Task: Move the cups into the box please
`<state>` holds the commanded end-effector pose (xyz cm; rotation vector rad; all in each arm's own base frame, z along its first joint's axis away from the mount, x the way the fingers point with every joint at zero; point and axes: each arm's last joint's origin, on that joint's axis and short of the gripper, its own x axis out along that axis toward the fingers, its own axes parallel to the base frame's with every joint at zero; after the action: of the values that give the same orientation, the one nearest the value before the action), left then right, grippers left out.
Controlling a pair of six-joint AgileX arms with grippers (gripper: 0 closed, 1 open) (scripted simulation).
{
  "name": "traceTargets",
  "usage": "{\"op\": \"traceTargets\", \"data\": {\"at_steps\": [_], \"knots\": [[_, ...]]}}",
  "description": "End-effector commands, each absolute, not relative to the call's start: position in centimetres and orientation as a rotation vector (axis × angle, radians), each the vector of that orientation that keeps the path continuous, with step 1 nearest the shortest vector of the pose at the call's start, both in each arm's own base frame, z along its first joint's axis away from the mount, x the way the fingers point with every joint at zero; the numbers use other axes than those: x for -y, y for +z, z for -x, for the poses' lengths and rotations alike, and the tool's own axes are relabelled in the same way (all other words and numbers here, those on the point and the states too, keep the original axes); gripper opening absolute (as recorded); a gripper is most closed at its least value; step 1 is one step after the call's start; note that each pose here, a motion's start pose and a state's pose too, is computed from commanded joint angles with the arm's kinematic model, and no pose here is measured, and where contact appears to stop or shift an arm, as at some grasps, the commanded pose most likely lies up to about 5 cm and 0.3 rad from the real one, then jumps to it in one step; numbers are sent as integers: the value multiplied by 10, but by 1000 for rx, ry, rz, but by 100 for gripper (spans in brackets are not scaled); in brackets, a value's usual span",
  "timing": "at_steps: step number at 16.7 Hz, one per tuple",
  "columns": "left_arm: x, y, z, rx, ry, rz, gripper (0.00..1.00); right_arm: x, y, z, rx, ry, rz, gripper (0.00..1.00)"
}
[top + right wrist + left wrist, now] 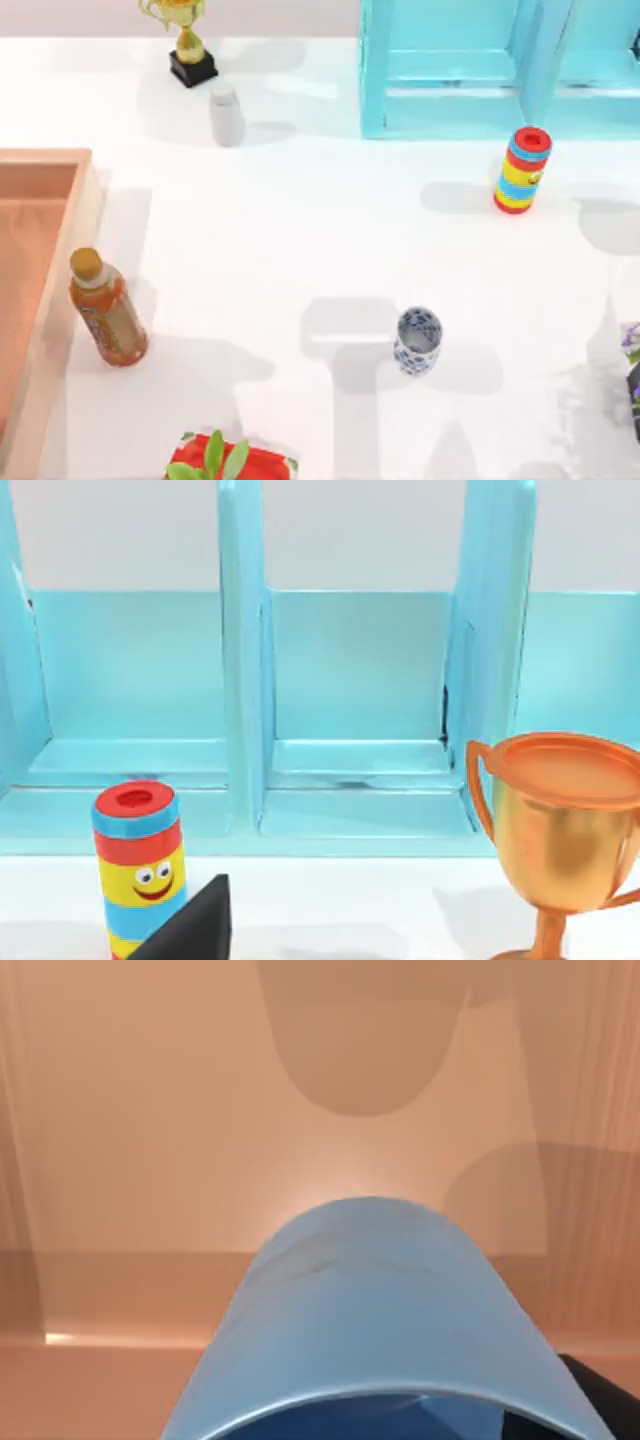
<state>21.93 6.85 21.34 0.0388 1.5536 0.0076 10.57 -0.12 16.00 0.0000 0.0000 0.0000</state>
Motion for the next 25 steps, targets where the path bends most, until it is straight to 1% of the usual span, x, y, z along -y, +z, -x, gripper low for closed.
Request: {"op": "traceTargets", "data": {"at_steps": [12, 13, 22, 25], "knots": [[-68, 213, -219, -1554, 8, -39, 98, 1, 160, -106, 0, 0, 0, 100], [-68, 213, -219, -1554, 8, -39, 100, 1, 160, -106, 0, 0, 0, 100], [-68, 214, -220, -1553, 7, -39, 100, 1, 160, -106, 0, 0, 0, 100], [-69, 231, -223, -1558, 4, -39, 100, 1, 160, -106, 0, 0, 0, 100]]}}
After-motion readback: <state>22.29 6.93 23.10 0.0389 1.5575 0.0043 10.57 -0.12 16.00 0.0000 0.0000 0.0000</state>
